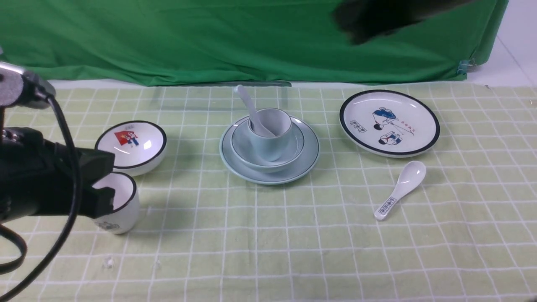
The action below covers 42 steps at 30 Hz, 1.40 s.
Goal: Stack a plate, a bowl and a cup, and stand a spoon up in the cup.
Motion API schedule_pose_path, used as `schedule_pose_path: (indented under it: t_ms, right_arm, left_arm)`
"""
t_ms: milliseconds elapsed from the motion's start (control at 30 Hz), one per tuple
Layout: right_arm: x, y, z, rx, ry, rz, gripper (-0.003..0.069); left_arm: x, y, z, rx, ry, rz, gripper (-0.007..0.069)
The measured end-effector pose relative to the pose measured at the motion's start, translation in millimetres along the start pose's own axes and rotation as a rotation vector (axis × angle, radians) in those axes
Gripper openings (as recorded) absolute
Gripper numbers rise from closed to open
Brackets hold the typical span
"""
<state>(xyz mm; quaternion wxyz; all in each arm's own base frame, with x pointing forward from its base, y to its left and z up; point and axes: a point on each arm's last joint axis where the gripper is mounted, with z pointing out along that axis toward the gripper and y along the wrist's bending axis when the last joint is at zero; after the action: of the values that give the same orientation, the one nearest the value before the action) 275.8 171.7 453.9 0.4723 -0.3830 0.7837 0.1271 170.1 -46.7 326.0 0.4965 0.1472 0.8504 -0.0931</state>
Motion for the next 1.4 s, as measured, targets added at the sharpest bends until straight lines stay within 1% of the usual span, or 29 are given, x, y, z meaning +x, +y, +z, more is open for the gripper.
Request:
schedule_pose_path:
  t_ms: [67, 100, 133, 200, 333, 467, 700, 800, 900, 1000, 1067, 1200, 1233, 1333, 1400]
  right_arm:
    - [14, 10, -37, 0.007, 0.026, 0.019, 0.0012]
    - [15, 11, -40, 0.007, 0.026, 0.023, 0.0012]
    - [28, 19, -56, 0.002, 0.024, 0.037, 0.0012]
    - [52, 29, -70, -0.002, 0.012, 0.064, 0.0012]
    - [109, 49, -88, 0.033, -0.055, 0.094, 0.0012]
    - [163, 64, -90, 0.061, -0.072, 0.112, 0.0012]
    - [249, 88, -79, 0.042, 0.04, 0.137, 0.0015]
    - [269, 93, -75, 0.033, 0.082, 0.143, 0.0017]
    - [276, 95, -72, 0.036, 0.094, 0.14, 0.002]
    - [278, 91, -71, 0.107, -0.019, 0.116, 0.002]
    - [282, 88, -73, 0.176, -0.133, 0.104, 0.0021]
    - [310, 85, -79, 0.395, -0.454, 0.105, 0.0021]
    - [314, 85, -83, 0.426, -0.506, 0.113, 0.0021]
    - [318, 84, -92, 0.501, -0.569, 0.095, 0.0021]
    - [322, 85, -104, 0.595, -0.607, 0.053, 0.0021]
  left_arm:
    - [0, 0, 0, -0.001, -0.003, 0.0, -0.0031]
    - [0, 0, 0, -0.001, -0.003, 0.0, -0.0031]
    - [0, 0, 0, -0.002, -0.005, 0.0, -0.0031]
    - [0, 1, 0, -0.006, -0.005, 0.008, -0.0031]
    - [0, 2, 0, -0.02, 0.0, 0.036, -0.003]
    - [0, 2, 0, -0.025, 0.001, 0.046, -0.003]
    - [0, 2, 0, -0.025, 0.001, 0.046, -0.003]
    - [0, 2, 0, -0.025, 0.001, 0.046, -0.003]
    - [0, 2, 0, -0.025, 0.001, 0.046, -0.003]
    - [0, 2, 0, -0.027, -0.004, 0.046, -0.003]
    - [-1, 3, 0, -0.028, -0.008, 0.047, -0.003]
    - [-1, 3, 0, -0.031, -0.015, 0.049, -0.003]
    - [-1, 3, 0, -0.031, -0.015, 0.049, -0.003]
    - [-2, 3, 0, -0.033, -0.019, 0.049, -0.0029]
    - [-2, 3, 0, -0.033, -0.021, 0.049, -0.0029]
